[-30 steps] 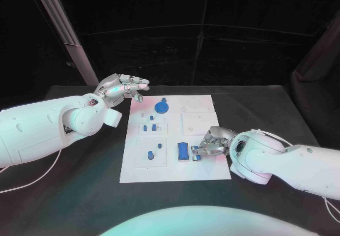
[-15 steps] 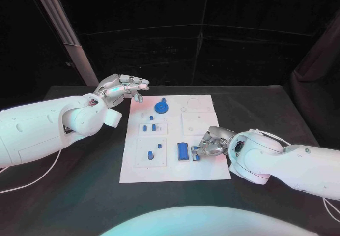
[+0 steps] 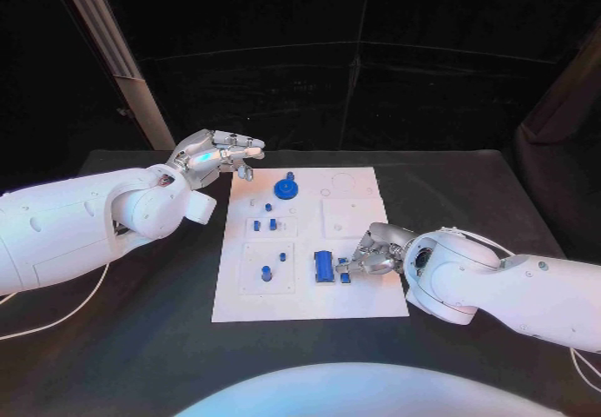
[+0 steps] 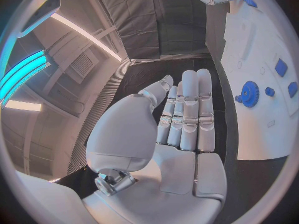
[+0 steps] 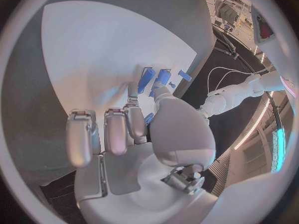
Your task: Assemble the parts on the task board
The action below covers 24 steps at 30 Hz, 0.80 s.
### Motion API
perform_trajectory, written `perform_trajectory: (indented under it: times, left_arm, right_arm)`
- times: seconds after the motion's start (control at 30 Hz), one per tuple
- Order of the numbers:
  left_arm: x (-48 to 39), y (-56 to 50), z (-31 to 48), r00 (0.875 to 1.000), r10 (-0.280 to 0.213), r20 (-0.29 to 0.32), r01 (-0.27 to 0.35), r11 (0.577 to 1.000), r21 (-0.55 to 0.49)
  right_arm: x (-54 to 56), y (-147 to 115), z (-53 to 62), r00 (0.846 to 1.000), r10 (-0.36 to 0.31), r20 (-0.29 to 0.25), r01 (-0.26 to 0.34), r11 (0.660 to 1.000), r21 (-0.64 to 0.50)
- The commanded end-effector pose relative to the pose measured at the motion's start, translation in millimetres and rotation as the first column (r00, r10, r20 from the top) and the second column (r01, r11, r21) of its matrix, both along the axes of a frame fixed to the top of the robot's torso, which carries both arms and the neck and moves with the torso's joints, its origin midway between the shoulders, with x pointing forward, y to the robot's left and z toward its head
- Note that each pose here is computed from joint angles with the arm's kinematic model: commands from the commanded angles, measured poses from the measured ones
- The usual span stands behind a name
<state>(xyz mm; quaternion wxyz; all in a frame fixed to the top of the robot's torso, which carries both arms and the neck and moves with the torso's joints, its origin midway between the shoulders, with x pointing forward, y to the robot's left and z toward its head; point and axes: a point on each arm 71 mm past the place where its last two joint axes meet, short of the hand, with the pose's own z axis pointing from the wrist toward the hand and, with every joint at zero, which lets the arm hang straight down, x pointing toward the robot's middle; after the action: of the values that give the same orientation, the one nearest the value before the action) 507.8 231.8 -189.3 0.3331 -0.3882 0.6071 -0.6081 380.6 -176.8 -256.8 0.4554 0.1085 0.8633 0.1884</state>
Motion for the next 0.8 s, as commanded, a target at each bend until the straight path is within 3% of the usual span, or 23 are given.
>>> perform_trajectory:
  times: [0.03,0.3,0.6,0.8]
  left_arm:
    - [-0.4,-1.3,1.3,1.0,-0.011,0.001,0.011,1.0,-0.011]
    - [-0.5,-1.2,1.3,1.0,-0.011,0.001,0.011,1.0,-0.01]
    - [-0.4,-0.1,1.3,1.0,-0.009,0.001,0.009,1.0,-0.01]
    - [-0.4,-0.5,1.2,1.0,-0.01,0.001,0.01,1.0,-0.01]
  right_arm:
    - [0.2,-0.3,0.7,1.0,0.003,0.005,-0.002,1.0,-0.013]
    - [-1.0,-2.6,2.3,1.0,0.009,0.015,-0.009,1.0,-0.004]
    - [-6.1,-6.2,4.2,0.997,0.079,0.006,-0.079,0.997,0.01]
    - [-5.6,-8.6,3.4,0.997,0.082,0.001,-0.082,0.997,0.005]
